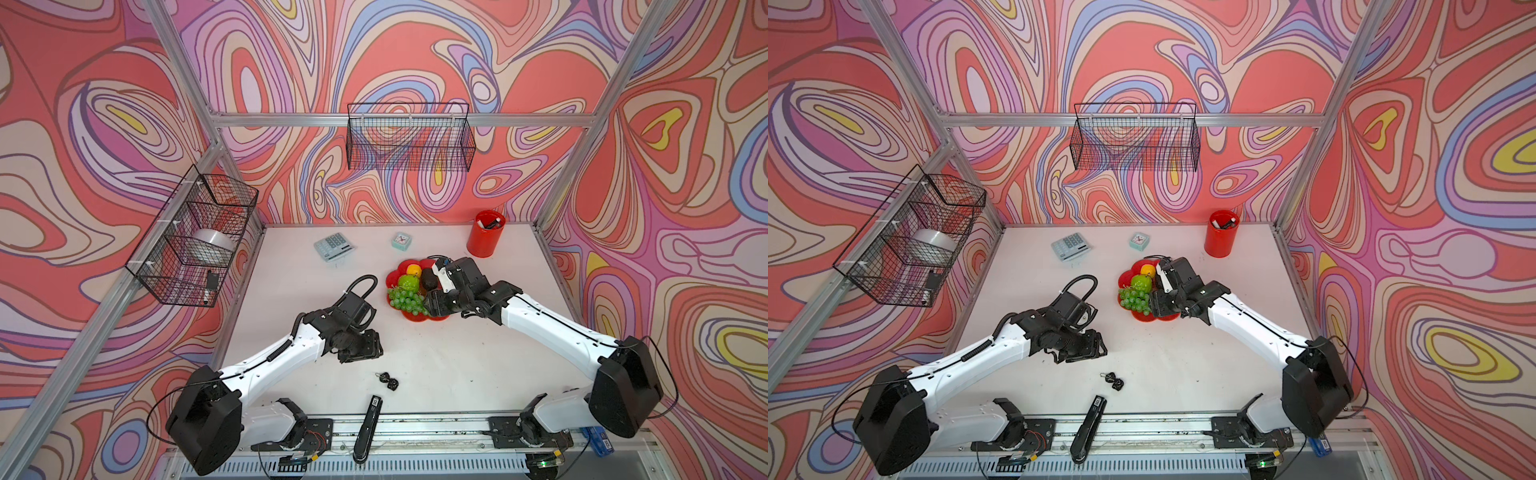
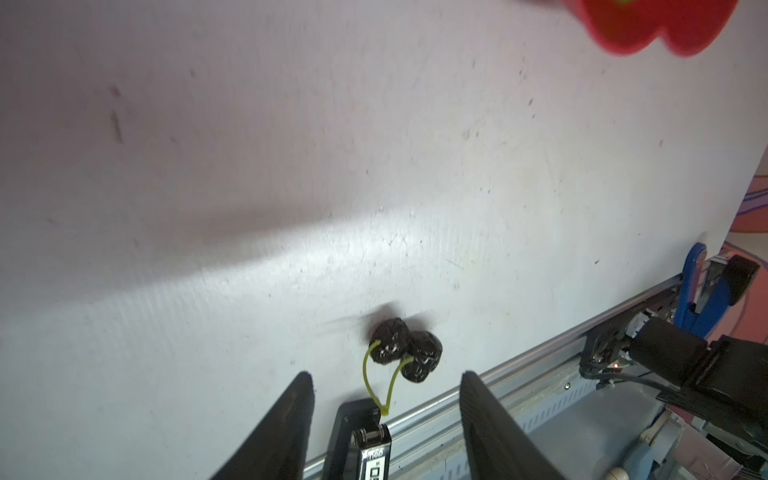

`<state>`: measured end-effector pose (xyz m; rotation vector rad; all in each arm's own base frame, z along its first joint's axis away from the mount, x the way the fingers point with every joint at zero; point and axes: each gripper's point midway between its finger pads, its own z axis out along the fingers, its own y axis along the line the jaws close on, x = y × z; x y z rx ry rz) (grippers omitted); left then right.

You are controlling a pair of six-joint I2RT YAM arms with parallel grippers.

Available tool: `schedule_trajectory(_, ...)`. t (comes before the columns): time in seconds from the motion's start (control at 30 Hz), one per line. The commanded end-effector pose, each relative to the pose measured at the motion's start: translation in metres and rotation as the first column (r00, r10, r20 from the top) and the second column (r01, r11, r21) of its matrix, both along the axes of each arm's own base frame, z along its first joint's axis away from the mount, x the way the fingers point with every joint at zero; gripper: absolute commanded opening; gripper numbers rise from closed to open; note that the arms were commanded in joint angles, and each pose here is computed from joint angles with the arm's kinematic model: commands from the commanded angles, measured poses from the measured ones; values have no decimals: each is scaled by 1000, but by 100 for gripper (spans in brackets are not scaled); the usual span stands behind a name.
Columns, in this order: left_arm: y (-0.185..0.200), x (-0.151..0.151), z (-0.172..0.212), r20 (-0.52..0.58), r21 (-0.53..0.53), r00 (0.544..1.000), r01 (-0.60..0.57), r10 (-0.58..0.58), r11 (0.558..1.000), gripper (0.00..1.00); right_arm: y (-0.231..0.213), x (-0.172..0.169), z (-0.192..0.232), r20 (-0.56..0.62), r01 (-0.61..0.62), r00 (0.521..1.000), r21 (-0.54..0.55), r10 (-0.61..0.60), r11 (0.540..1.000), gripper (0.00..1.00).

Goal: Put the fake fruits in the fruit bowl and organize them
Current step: 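Move the left gripper down onto the dark cherries and close it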

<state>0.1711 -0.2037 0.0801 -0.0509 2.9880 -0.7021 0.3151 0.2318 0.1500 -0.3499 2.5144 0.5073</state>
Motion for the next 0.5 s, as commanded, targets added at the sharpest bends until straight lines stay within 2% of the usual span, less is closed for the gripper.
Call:
schedule_trajectory(0.0, -5, -12, -6, -56, -55, 996, -72, 69, 996, 63, 9, 10, -3, 24, 15, 1000, 23, -15, 1000, 67)
schedule_trajectory(0.13, -13, -18, -16, -96, -108, 992, -94, 83, 990, 59, 16, 18, -7, 34, 10, 999, 33, -11, 999, 67)
schedule_trajectory(0.27, -21, -24, -25, -141, -127, 986, -107, 89, 986, 56, 19, 22, -11, 32, 2, 999, 33, -3, 999, 67)
schedule_trajectory(0.47, -29, -28, -32, -154, -127, 984, -106, 86, 986, 53, 21, 23, -18, 26, 1, 1000, 32, -2, 999, 67)
